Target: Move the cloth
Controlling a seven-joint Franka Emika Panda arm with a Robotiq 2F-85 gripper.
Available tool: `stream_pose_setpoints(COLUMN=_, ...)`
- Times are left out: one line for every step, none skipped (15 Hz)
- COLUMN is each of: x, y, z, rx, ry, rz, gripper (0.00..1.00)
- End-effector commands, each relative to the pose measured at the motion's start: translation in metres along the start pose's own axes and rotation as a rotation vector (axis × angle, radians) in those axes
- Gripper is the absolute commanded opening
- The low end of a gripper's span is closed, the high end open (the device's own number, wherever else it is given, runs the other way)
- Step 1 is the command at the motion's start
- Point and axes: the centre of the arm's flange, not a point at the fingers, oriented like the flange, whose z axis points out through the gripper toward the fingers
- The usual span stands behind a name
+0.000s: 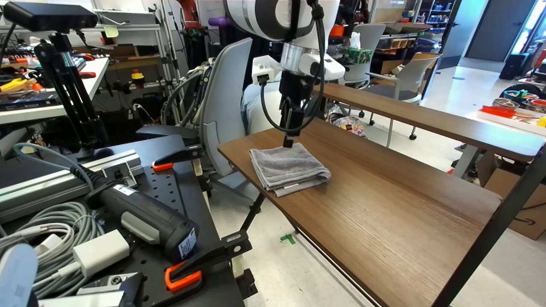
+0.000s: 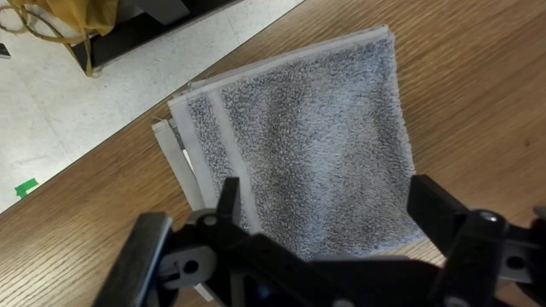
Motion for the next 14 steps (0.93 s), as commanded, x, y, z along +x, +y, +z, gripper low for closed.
stream_pose_setpoints(x=0.013, y=-0.007, z=0.019, rx=-0.025, ry=0.023, rz=0.007, gripper=1.00)
stream_pose_setpoints(x=0.014, y=-0.007, z=0.024, rx=-0.025, ry=0.030, rz=0.005, gripper=1.00)
stream_pose_setpoints(x=0.016, y=-0.007, z=0.030, rx=-0.026, ry=0.039, rz=0.001, gripper=1.00)
stream_pose_setpoints(x=0.018, y=-0.008, z=0.035, rx=-0.026, ry=0.046, rz=0.002, gripper=1.00)
stream_pose_setpoints(x=0.020, y=-0.007, z=0.041, rx=-0.018, ry=0.054, rz=0.004, gripper=1.00)
stream_pose_setpoints(x=0.022, y=-0.006, z=0.045, rx=-0.014, ry=0.064, rz=0.003, gripper=1.00)
stream_pose_setpoints(x=0.022, y=-0.005, z=0.050, rx=-0.002, ry=0.078, rz=0.007, gripper=1.00)
stream_pose_setpoints(x=0.023, y=-0.005, z=0.052, rx=0.013, ry=0.096, rz=0.015, gripper=1.00)
stream_pose_setpoints(x=0.024, y=-0.005, z=0.055, rx=0.022, ry=0.111, rz=0.013, gripper=1.00)
stream_pose_setpoints(x=0.025, y=-0.005, z=0.057, rx=0.027, ry=0.123, rz=0.014, gripper=1.00)
stream_pose_setpoints(x=0.027, y=-0.004, z=0.061, rx=0.031, ry=0.137, rz=0.012, gripper=1.00)
stream_pose_setpoints(x=0.028, y=-0.004, z=0.063, rx=0.036, ry=0.148, rz=0.011, gripper=1.00)
stream_pose_setpoints(x=0.029, y=-0.004, z=0.065, rx=0.041, ry=0.158, rz=0.008, gripper=1.00)
stream_pose_setpoints(x=0.030, y=-0.004, z=0.067, rx=0.046, ry=0.165, rz=0.006, gripper=1.00)
